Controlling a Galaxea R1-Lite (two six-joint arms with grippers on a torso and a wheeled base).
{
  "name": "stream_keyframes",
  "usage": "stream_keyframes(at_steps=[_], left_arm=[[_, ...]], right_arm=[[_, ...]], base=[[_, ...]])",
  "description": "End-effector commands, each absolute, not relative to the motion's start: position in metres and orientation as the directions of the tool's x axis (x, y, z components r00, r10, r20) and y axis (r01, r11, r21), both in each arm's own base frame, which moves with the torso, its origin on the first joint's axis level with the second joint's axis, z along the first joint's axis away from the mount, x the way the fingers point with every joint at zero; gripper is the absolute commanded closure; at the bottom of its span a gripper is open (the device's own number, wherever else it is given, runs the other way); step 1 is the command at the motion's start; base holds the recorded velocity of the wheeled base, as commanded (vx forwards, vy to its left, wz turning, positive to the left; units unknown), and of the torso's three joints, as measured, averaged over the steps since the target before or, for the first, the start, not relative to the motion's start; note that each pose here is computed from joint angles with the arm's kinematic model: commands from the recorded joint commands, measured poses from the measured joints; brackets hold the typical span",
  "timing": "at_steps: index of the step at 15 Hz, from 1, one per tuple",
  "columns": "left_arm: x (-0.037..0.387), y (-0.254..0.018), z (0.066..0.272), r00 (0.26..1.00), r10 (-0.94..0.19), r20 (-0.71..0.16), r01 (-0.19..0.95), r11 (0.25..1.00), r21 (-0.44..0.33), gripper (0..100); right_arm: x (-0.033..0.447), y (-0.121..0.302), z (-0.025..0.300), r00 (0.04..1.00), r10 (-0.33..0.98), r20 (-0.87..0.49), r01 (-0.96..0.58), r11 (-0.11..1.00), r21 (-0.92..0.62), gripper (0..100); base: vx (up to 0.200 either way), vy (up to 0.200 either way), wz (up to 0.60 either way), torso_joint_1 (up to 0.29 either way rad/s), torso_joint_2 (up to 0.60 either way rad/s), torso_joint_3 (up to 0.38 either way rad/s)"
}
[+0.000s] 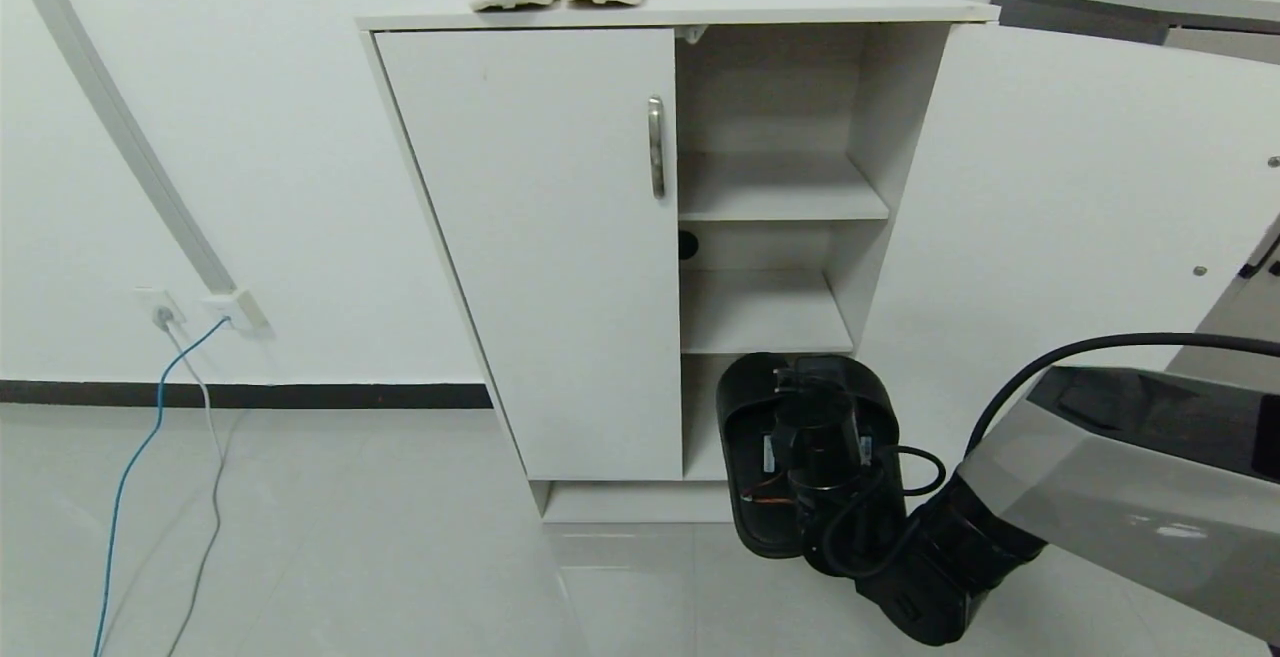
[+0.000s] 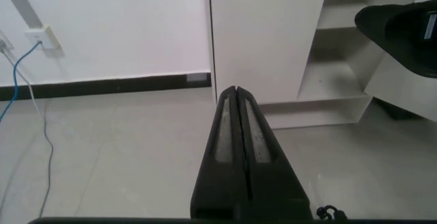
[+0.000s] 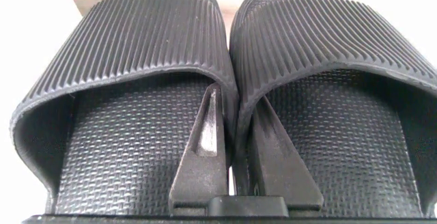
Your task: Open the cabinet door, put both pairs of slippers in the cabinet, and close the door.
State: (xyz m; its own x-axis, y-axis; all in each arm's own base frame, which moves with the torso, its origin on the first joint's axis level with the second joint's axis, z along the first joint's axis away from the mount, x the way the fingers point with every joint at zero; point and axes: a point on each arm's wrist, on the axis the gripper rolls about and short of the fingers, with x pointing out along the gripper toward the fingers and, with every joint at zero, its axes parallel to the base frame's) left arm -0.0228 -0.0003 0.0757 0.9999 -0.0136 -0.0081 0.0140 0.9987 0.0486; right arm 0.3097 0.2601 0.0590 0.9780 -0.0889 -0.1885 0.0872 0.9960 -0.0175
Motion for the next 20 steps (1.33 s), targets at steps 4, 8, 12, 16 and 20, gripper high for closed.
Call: stream_keyframes(at_steps=[4, 8, 12, 16, 20], left_arm=[[-0.022, 0.000, 0.075, 1.000, -0.014, -0.014, 0.014, 0.999, 0.049, 100], [-0.023, 0.000, 0.075, 1.000, -0.012, -0.005, 0.012, 0.999, 0.047, 100], [-0.023, 0.000, 0.075, 1.000, -0.012, -0.005, 0.012, 0.999, 0.046, 100], [-0.023, 0.000, 0.075, 1.000, -0.012, -0.005, 0.012, 0.999, 0.046, 100], [-0.023, 0.000, 0.075, 1.000, -0.014, -0.005, 0.014, 0.999, 0.046, 100]], right_arm=[[0.314, 0.264, 0.059, 0.981, -0.081, -0.176, 0.082, 0.997, -0.001, 100], [0.325, 0.270, 0.052, 0.991, -0.062, -0.116, 0.066, 0.997, 0.032, 100], [0.346, 0.269, 0.054, 0.997, -0.077, -0.004, 0.077, 0.996, 0.036, 100], [0.343, 0.267, 0.079, 0.995, -0.077, 0.060, 0.072, 0.994, 0.077, 100], [0.343, 0.267, 0.078, 0.996, -0.076, 0.054, 0.073, 0.995, 0.065, 100]], base=[[0.000, 0.000, 0.00, 0.005, 0.00, -0.189], [0.000, 0.000, 0.00, 0.002, 0.00, -0.199], [0.000, 0.000, 0.00, 0.006, 0.00, -0.182], [0.000, 0.000, 0.00, 0.003, 0.00, -0.021], [0.050, 0.000, 0.00, 0.001, 0.00, 0.001]])
